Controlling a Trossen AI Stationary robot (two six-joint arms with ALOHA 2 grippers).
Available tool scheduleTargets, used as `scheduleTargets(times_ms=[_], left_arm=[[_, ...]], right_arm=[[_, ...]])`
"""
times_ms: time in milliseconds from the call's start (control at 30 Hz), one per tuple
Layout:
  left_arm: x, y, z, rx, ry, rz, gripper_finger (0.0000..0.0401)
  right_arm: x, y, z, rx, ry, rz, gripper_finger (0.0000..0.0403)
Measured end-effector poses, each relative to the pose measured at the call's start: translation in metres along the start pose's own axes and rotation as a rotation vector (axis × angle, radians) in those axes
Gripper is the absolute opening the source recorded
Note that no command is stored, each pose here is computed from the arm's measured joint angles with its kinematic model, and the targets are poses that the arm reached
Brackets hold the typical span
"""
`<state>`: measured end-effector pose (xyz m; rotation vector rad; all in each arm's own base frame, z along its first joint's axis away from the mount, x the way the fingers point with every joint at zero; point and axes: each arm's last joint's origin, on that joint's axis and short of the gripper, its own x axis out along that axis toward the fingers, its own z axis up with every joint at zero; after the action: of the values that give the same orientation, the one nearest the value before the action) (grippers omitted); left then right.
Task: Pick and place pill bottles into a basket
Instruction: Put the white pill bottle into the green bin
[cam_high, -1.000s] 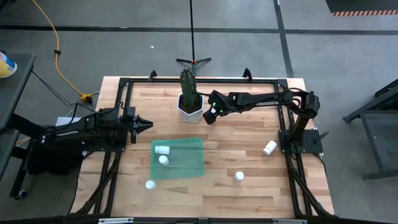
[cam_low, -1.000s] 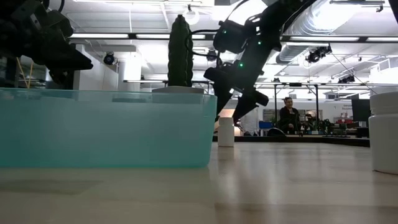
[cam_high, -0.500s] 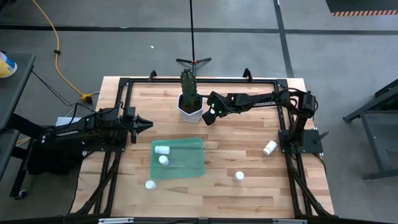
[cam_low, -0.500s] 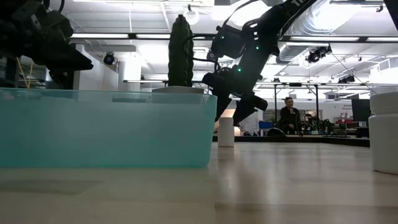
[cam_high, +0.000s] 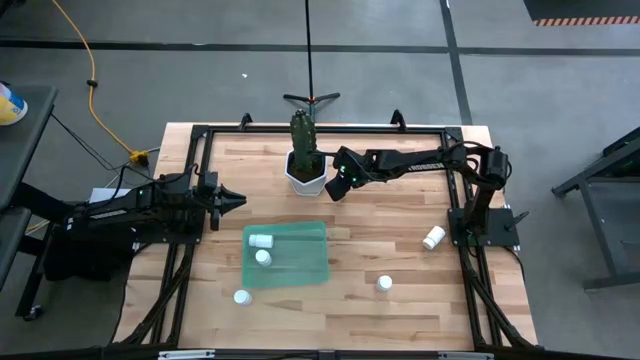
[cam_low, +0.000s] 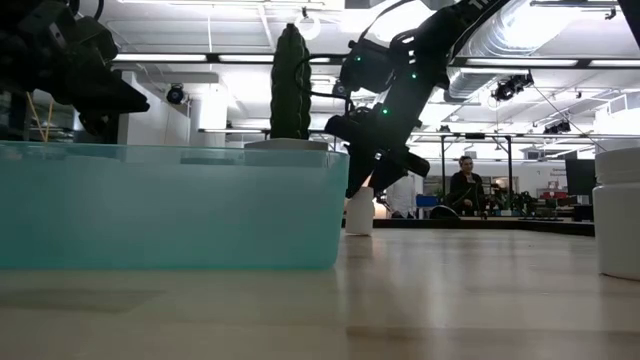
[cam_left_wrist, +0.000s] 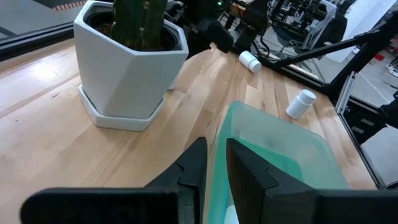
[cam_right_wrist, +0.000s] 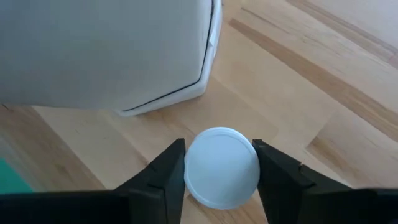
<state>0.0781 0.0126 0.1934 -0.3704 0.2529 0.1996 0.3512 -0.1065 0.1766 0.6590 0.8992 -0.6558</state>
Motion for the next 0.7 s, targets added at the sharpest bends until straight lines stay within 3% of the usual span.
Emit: scheduleTargets(times_ms=[700], left_arm=[[0.000, 0.000, 0.000, 0.000, 0.000, 0.001, 0.0097]], right_arm=[[-0.003, 0.009, -0.012, -0.037, 0.038, -0.029, 0.0147]])
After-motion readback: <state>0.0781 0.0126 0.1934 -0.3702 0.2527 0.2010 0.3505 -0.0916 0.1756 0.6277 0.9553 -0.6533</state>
